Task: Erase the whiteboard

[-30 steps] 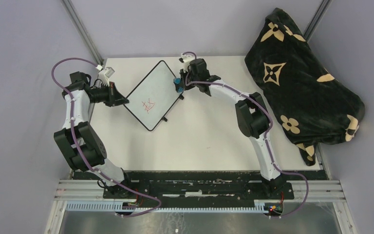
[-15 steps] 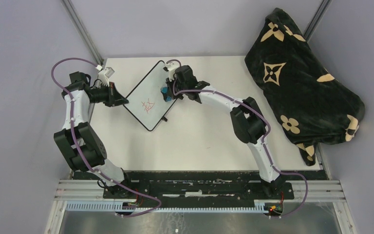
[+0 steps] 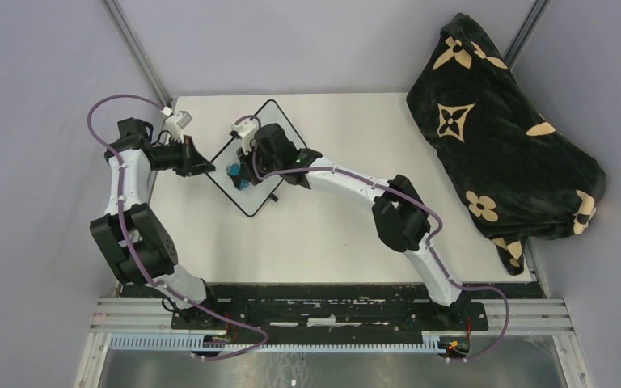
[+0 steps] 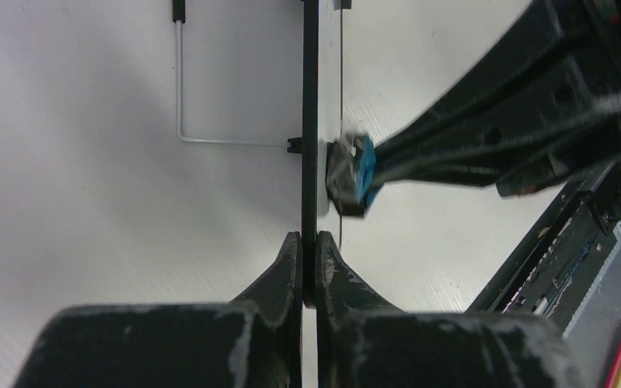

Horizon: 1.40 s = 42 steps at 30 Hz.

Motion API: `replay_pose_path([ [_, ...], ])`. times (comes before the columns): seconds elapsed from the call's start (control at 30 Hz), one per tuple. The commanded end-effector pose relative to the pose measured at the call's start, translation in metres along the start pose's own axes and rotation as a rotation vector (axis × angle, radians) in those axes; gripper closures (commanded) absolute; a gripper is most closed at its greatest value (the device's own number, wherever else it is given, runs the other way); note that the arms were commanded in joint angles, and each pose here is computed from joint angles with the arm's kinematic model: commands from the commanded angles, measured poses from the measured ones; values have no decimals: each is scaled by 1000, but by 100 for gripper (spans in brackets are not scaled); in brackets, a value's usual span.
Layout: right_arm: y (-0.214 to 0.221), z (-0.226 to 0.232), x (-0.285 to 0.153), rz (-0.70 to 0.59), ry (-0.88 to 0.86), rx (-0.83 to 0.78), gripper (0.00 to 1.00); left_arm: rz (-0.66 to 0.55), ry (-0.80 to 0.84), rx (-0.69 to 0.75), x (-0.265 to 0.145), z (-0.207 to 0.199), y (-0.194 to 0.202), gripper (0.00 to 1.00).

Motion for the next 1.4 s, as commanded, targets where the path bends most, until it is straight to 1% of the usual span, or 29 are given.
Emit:
replay_pose_path([
  [0.0,-8,55,6,-40,-122,-50,99,-6,43,46,5,-17,-5,97],
  [0.07,-5,69,9,-38,-134,-75,99,-5,43,45,5,-17,-5,97],
  [0.13,-4,72,13,-36,-126,-80,99,-4,44,46,5,-17,-5,97],
  [0.27,-2,57,18,-33,-54,-99,100,3,52,48,4,-19,-4,97],
  [0.37,-7,44,14,-49,-32,-85,99,12,56,48,5,-20,-1,97],
  [0.6,-24,32,-14,-106,-14,-82,99,21,61,42,7,-19,3,97],
  [0.8,-34,46,-40,-122,-68,-83,100,25,62,36,8,-16,3,97],
  [0.9,-37,45,-50,-149,-47,-96,100,23,58,38,7,-15,2,97],
  [0.97,-35,36,-45,-151,-10,-120,99,25,60,34,8,-15,2,97],
  [1.13,-30,22,-14,-118,-3,-114,99,22,56,30,7,-16,0,97],
  [1.23,-33,19,-1,-125,5,-107,100,22,51,35,4,-18,-3,97],
  [1.37,-31,5,8,-120,42,-97,99,23,48,36,2,-19,-4,97],
])
Point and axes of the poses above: each gripper's point midway between its finger pads, its own x axis out along the fingers, its own z axis along the line the jaws close on, y = z × x, the point moved 6 cm from there along -x, back along the fingers, and after that the axes turned 9 degrees about x, right-handed, at the moved point
